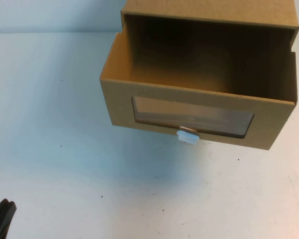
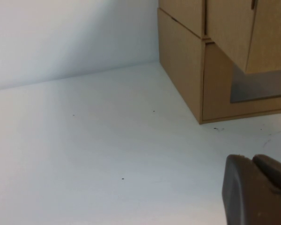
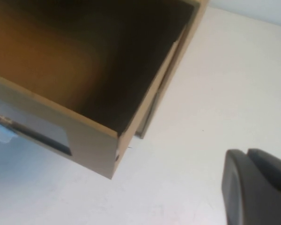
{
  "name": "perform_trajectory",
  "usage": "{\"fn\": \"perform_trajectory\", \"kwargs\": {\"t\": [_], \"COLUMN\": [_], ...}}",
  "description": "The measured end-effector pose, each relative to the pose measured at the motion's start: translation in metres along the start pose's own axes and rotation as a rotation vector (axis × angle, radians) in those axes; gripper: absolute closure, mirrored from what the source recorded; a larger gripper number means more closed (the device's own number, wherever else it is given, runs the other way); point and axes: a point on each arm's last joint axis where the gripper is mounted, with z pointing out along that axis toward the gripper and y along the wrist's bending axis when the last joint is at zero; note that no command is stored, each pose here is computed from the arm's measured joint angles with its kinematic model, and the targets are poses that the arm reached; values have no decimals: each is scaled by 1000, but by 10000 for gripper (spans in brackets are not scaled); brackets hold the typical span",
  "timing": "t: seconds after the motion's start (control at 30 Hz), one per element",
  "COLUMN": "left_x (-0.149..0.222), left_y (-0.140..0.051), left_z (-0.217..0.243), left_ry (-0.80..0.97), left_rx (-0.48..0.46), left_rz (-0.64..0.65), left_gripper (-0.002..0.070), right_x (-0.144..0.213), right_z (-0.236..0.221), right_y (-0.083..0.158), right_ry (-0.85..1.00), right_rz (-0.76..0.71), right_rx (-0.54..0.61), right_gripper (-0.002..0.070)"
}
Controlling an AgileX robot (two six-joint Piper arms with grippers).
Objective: Open the shoe box
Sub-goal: 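Pull the top drawer of the cardboard box fully open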
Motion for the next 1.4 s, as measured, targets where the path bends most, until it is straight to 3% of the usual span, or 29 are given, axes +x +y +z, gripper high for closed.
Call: {"fn": "perform_trajectory", "kwargs": {"t": [0.17, 0.3, 0.57, 0.87, 1.17, 1.4], "left_x": [0, 0, 0, 0, 0, 0], "left_y": [0, 0, 0, 0, 0, 0], "left_z": [0, 0, 0, 0, 0, 0], "left_ry": [0, 0, 0, 0, 0, 2], "left_rx": [0, 0, 0, 0, 0, 1], "left_rz": [0, 0, 0, 0, 0, 0], "left_gripper": [679, 679, 679, 679, 679, 679], "right_x": [2, 19, 119, 215, 240, 243], "right_z": [21, 49, 79, 72, 61, 62], "right_y": [0, -15, -56, -43, -36, -35], "right_ry": [13, -42, -261, -332, -525, -497], "right_rz": [60, 174, 348, 373, 357, 353], "right_rx": [55, 67, 159, 193, 179, 154], "right_gripper": [690, 690, 690, 690, 689, 690]}}
